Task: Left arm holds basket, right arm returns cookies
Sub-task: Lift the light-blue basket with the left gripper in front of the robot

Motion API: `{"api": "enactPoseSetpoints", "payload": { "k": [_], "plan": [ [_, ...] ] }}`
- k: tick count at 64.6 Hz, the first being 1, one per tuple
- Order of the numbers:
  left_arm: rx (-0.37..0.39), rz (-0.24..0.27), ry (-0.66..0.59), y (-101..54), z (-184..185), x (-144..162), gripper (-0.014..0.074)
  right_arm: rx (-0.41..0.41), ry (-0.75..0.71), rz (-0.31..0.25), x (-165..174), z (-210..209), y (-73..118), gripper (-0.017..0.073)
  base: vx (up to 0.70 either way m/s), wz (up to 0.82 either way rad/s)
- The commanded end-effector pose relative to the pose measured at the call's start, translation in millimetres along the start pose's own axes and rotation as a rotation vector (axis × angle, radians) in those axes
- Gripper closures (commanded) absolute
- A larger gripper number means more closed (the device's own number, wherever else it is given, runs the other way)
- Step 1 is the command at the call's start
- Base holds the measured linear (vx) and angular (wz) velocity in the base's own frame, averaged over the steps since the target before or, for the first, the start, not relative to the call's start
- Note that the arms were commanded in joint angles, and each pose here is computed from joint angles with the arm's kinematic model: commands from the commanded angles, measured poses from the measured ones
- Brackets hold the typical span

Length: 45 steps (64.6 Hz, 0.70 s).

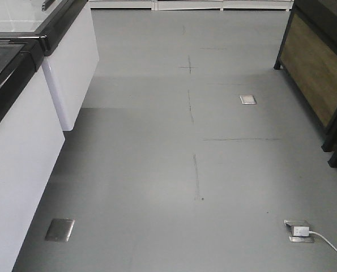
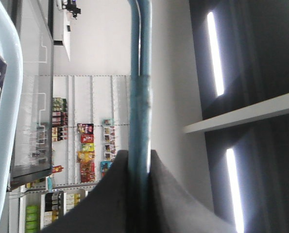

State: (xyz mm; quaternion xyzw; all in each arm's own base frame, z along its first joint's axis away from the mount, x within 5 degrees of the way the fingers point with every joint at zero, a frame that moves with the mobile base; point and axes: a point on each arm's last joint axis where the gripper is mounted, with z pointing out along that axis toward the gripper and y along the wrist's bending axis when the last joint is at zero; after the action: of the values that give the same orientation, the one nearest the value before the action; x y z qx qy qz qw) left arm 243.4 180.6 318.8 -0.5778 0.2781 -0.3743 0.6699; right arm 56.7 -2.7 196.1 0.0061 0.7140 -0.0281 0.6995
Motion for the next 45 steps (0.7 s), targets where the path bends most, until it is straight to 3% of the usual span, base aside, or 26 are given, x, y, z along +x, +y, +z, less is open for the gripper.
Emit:
{"api": "enactPoseSetpoints", "payload": {
  "k": [1, 9, 45],
  "plan": [
    [0.246, -0.033, 0.055, -37.0, -3, 9, 0.0599, 0.012, -0.066, -0.006, -1, 0, -0.7, 0.0569, 0.00, 0.00],
    [0.259, -0.094, 0.098, -38.0, -4, 19, 0.0599, 0.012, -0.066, -0.006, -1, 0, -0.7, 0.0569, 0.00, 0.00],
    [0.299, -0.220, 0.476, -43.1, -21, 100, 0.0599, 0.012, -0.066, -0.006, -1, 0, -0.7, 0.0569, 0.00, 0.00]
  ]
}}
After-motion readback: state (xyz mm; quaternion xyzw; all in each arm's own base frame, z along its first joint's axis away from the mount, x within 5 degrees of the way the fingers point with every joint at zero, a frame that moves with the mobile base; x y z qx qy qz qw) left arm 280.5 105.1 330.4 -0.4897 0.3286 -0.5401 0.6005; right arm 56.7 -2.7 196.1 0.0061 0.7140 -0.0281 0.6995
